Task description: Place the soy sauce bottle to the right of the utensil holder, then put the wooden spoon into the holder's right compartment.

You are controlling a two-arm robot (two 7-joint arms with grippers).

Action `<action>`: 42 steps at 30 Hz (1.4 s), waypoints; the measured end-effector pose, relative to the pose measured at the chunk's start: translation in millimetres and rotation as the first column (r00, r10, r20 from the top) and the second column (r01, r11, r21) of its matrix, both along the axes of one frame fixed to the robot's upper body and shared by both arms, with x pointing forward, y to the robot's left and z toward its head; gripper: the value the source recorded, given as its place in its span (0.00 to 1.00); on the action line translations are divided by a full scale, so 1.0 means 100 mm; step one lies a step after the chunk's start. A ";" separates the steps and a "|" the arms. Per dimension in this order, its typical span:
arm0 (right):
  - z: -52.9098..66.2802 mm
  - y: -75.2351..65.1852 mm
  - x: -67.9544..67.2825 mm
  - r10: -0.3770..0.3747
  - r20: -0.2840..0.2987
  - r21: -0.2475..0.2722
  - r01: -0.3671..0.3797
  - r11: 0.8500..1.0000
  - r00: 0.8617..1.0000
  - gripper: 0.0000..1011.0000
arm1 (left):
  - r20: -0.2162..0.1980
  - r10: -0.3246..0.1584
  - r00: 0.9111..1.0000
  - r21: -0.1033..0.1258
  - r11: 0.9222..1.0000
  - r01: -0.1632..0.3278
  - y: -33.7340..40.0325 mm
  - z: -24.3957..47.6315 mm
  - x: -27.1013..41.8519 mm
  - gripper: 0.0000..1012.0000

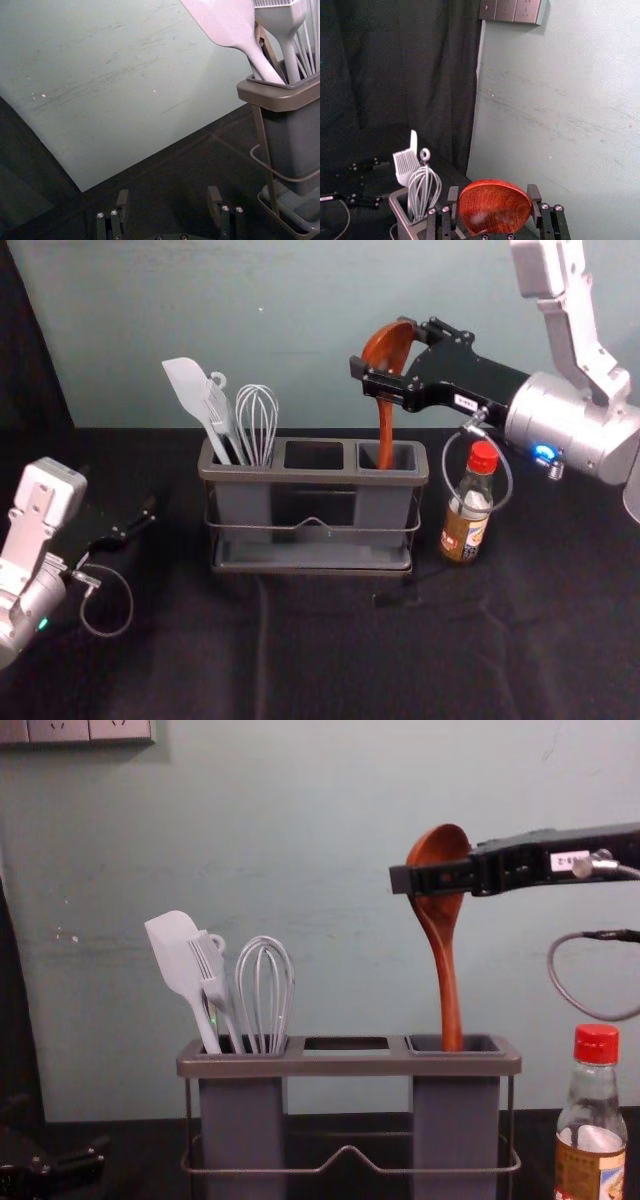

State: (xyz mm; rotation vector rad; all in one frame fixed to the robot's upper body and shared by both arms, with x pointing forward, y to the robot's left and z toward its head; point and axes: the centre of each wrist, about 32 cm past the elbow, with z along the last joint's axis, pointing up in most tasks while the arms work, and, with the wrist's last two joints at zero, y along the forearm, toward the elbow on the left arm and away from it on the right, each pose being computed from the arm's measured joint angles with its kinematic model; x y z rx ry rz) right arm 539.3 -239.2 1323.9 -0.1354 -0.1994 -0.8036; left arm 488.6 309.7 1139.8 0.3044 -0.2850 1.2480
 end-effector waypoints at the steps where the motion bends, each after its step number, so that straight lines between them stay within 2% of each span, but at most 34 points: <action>1: -0.01 -0.01 0.00 -0.002 -0.001 -0.001 0.002 1.000 1.000 0.83 | 0.000 0.000 1.000 0.000 1.000 0.000 0.000 0.000 0.000 1.00; 9: -0.07 -0.02 0.00 -0.005 -0.017 -0.018 0.005 1.000 1.000 0.83 | 0.000 0.000 1.000 0.000 1.000 0.000 0.000 0.000 0.000 1.00; 19: -0.21 0.01 0.01 -0.023 -0.035 -0.055 0.021 0.998 0.999 0.83 | 0.000 0.000 1.000 0.000 1.000 0.000 0.000 0.000 0.000 1.00; 35: -0.36 0.05 0.03 -0.032 -0.069 -0.061 0.028 0.998 0.997 0.83 | 0.000 0.000 1.000 0.000 1.000 0.000 0.000 0.000 0.000 1.00; 42: -0.39 0.05 0.04 -0.029 -0.078 -0.063 0.024 0.998 0.997 0.83 | 0.000 0.000 1.000 0.000 1.000 0.000 0.000 0.000 0.000 1.00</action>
